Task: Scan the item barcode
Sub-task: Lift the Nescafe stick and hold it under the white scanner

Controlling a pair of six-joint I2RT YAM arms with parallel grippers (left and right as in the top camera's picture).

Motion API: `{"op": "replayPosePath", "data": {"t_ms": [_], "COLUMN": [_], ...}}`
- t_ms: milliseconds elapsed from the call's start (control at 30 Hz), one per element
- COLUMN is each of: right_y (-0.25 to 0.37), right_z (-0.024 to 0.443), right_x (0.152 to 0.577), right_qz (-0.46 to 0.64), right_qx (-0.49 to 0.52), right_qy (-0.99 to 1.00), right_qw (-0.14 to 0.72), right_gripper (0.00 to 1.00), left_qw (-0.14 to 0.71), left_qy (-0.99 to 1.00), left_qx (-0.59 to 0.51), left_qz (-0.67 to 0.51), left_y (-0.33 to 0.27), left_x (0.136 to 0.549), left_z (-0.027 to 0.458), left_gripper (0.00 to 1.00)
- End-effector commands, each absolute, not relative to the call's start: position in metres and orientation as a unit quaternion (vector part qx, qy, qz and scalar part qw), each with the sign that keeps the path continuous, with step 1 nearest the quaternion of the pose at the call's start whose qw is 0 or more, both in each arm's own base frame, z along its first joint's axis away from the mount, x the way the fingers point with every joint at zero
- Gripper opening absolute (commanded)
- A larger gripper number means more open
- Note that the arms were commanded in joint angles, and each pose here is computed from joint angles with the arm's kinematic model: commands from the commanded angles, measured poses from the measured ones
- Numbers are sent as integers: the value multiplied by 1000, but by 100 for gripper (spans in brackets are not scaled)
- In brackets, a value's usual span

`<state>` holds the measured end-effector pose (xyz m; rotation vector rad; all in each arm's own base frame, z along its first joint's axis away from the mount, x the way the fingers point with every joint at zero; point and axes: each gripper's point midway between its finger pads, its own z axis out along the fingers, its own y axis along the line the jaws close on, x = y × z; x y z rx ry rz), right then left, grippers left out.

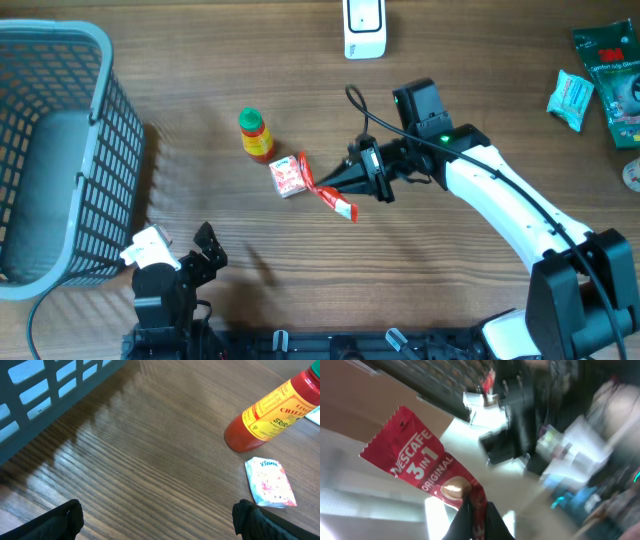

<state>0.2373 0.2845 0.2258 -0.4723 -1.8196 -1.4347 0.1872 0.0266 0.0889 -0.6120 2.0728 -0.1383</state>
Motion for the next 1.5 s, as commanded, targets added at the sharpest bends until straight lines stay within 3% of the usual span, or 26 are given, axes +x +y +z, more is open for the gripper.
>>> {"op": "replayPosePath", "data": {"t_ms": [0,100,233,300,367,467,833,1167,1467], "right_y": [288,286,266,234,201,183,167,177,195], "right_z": [205,198,148,113,89,80,77,97,143], "right_x": [261,268,303,319,322,320,330,368,423], "right_qz": [-609,-606,-477,-356,-253,-201,-156,-170,-186], "right_qx": [10,100,44,8,-29,-42,-49,-6,7], "right_qy": [-782,-789,-877,-930,-962,-973,-978,-960,-935], "right_qw": [131,37,-47,-91,-102,-103,-131,-222,-303], "right_gripper": [4,4,4,4,4,4,4,4,5], "left_qw": [471,471,471,471,471,471,471,471,471], "left_qy": [844,844,844,844,844,844,844,844,844], "left_qx": [-252,-252,-252,-252,-252,-252,-252,-252,-252], "left_qz": [-51,-51,-51,-51,-51,-51,-51,-51,-51], "left_y": [29,29,29,29,29,29,29,29,29], "left_x": [187,187,187,187,187,187,187,187,187], "left_z": [88,88,88,88,88,88,88,88,88], "left_gripper": [100,100,100,100,100,100,100,100,100]}}
